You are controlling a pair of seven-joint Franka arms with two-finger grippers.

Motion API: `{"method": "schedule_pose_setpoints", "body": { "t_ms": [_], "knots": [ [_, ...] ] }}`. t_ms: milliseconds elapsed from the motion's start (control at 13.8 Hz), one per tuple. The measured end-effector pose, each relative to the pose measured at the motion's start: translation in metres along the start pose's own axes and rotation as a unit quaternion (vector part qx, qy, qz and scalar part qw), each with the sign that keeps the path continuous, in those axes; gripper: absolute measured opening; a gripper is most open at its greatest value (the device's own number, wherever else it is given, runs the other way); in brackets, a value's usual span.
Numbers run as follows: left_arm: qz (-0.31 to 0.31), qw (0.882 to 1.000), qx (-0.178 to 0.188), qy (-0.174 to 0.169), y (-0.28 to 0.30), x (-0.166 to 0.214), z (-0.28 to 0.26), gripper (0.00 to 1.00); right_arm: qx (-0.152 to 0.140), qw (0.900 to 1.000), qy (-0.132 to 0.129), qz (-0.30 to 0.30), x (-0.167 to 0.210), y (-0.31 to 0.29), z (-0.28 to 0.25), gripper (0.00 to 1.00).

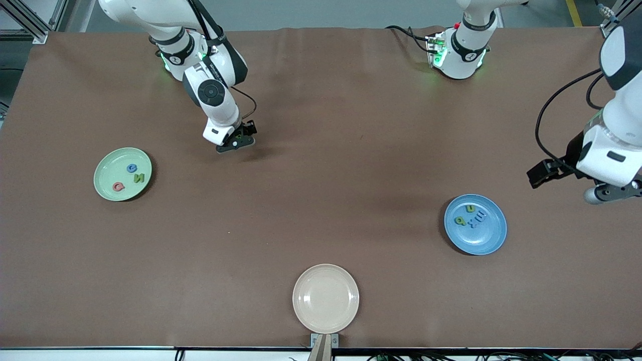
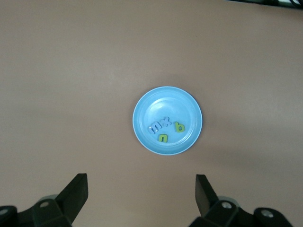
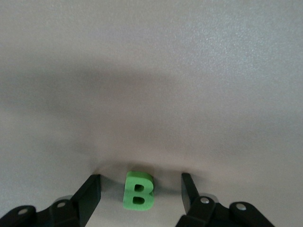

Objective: Sort upper and lower case letters into plates
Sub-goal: 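Carry the green B onto the green plate and open the right gripper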

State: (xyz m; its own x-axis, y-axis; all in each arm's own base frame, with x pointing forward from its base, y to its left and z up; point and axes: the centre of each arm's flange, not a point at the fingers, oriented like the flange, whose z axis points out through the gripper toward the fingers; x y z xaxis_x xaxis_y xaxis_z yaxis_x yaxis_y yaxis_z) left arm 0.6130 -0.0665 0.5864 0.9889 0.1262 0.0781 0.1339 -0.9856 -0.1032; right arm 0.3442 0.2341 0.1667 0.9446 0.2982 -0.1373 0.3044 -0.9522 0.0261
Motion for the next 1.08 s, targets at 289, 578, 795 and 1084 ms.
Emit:
{"method": "schedule_pose_setpoints", "body": {
  "t_ms": [289, 578, 795, 1084],
  "knots": [
    [0.058, 0.998, 0.009, -0.026, -0.029, -0.024, -0.030, 1.00, 0.000, 1.000, -0.001, 0.000, 0.000, 0.000, -0.003, 0.52],
    [0.066, 0.996, -0.015, -0.057, -0.066, -0.043, -0.044, 1.00, 0.000, 1.000, -0.001, 0.001, 0.000, 0.001, -0.007, 0.32],
    [0.071, 0.995, -0.014, -0.061, -0.062, -0.053, -0.047, 1.00, 0.000, 1.000, -0.002, 0.001, -0.001, 0.001, -0.008, 0.28],
    [0.078, 0.995, -0.014, -0.062, -0.055, -0.058, -0.047, 1.00, -0.003, 1.000, -0.017, 0.010, 0.001, 0.006, -0.017, 0.28]
  ]
}}
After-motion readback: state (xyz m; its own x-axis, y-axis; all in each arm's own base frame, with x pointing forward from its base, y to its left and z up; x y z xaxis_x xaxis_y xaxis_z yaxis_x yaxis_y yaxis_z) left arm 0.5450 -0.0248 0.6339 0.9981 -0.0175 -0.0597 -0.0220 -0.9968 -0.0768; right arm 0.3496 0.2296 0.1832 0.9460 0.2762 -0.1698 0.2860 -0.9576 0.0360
